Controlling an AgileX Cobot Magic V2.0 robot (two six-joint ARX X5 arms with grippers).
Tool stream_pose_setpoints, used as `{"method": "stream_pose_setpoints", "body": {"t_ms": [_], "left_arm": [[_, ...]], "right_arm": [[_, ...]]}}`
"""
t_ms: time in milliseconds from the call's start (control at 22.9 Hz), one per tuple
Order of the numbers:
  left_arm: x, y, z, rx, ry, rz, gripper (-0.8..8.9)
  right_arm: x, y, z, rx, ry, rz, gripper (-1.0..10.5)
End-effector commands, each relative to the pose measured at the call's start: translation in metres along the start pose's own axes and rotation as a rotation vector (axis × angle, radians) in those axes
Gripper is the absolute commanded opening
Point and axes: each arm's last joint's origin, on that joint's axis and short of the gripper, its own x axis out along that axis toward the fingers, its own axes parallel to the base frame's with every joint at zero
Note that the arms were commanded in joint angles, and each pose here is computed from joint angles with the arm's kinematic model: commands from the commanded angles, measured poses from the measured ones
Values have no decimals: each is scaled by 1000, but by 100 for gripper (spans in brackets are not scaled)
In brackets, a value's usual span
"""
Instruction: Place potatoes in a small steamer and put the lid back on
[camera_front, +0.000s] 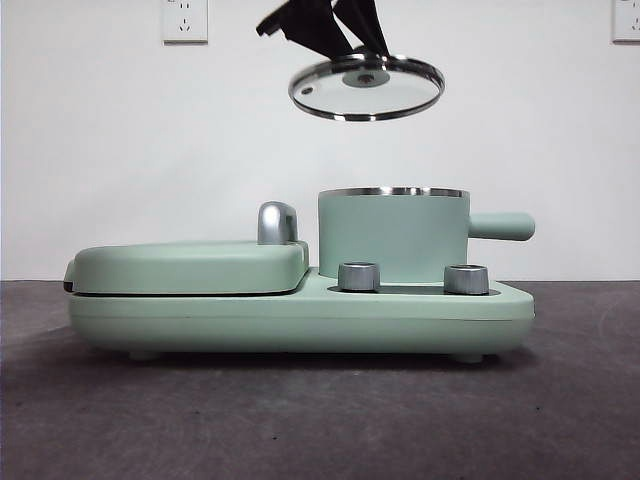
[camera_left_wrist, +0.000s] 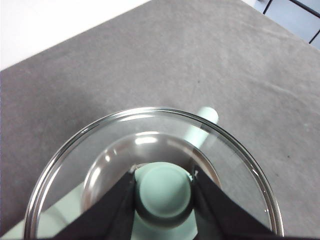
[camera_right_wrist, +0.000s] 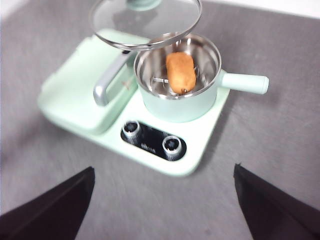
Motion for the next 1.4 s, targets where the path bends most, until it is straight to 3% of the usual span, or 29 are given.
{"method": "stream_pose_setpoints", "body": {"t_ms": [44,175,350,744,1400], "left_arm": [[14,-2,5,3,-40,-10,8],[30,-4,-1,6,-19,-15,8],[47,-9,-8,25,10,-10,8],[78,-6,-25,27,81,-14,8],[84,-4,-26,31,68,-11,8]], "right_arm": [[9,-3,-22,69,-46,16,440],[19,-9,-53,111,-42,17,440],[28,-12,-71,130,-13,11,440],[29,-12,-71,126,-19,12,440],[29,-12,-71,126,-19,12,440]]}}
